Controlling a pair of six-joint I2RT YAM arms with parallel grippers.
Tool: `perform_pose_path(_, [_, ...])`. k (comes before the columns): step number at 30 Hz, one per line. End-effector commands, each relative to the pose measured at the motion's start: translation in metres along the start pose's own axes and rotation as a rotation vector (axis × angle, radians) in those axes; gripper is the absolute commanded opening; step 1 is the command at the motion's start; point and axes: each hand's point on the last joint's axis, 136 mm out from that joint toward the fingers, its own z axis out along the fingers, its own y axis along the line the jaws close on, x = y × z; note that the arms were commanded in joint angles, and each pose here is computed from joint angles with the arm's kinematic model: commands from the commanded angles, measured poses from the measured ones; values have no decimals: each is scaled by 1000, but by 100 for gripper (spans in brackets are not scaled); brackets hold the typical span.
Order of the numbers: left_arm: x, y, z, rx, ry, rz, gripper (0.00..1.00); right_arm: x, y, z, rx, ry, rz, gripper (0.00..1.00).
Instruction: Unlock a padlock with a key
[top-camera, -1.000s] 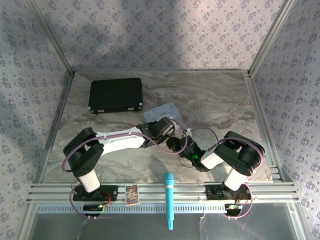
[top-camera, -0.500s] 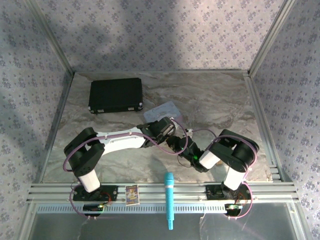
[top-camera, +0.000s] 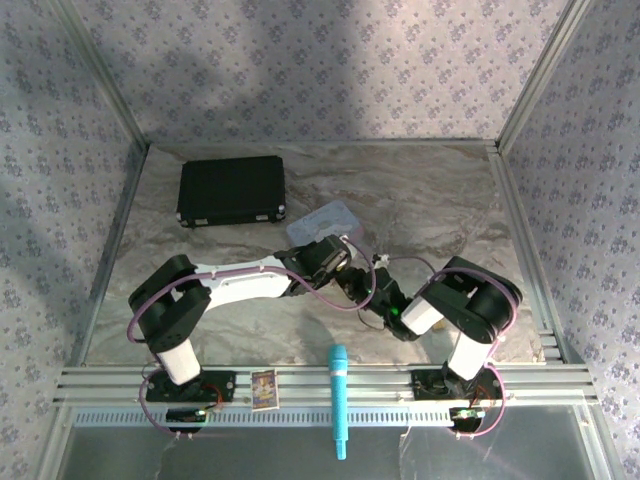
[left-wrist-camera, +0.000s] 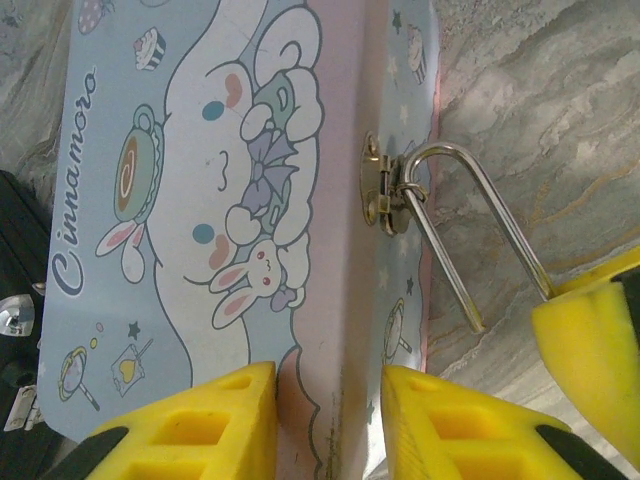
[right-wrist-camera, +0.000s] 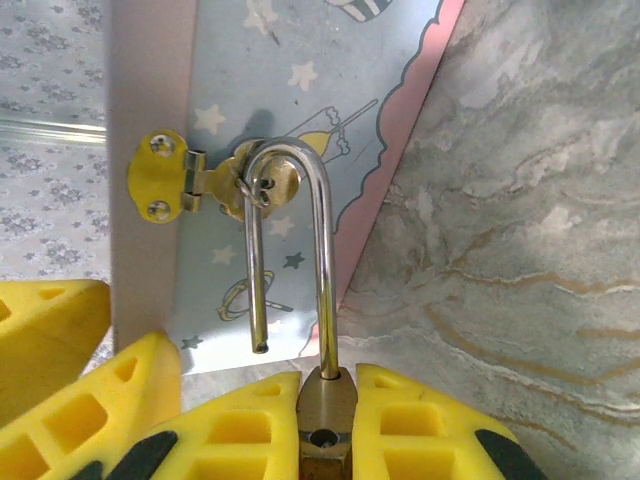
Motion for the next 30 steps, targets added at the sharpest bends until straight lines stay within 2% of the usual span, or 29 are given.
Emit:
perform_pose_path(1, [139,-56,8,221,447,204,31,-31,-4,-6,2,-92,83,0])
perform_pose_path(7, [142,-56,10,214,453,213,31,-36,-1,-9,19,-38,83,0])
perform_pose_path(17, [141,-55,10,209,451,210,31,-49,-13,-11,47,-26,61,0])
perform_pose_path(30, [144,-54,11,201,457,211,31,-62,-12,-7,-1,-7,182,0])
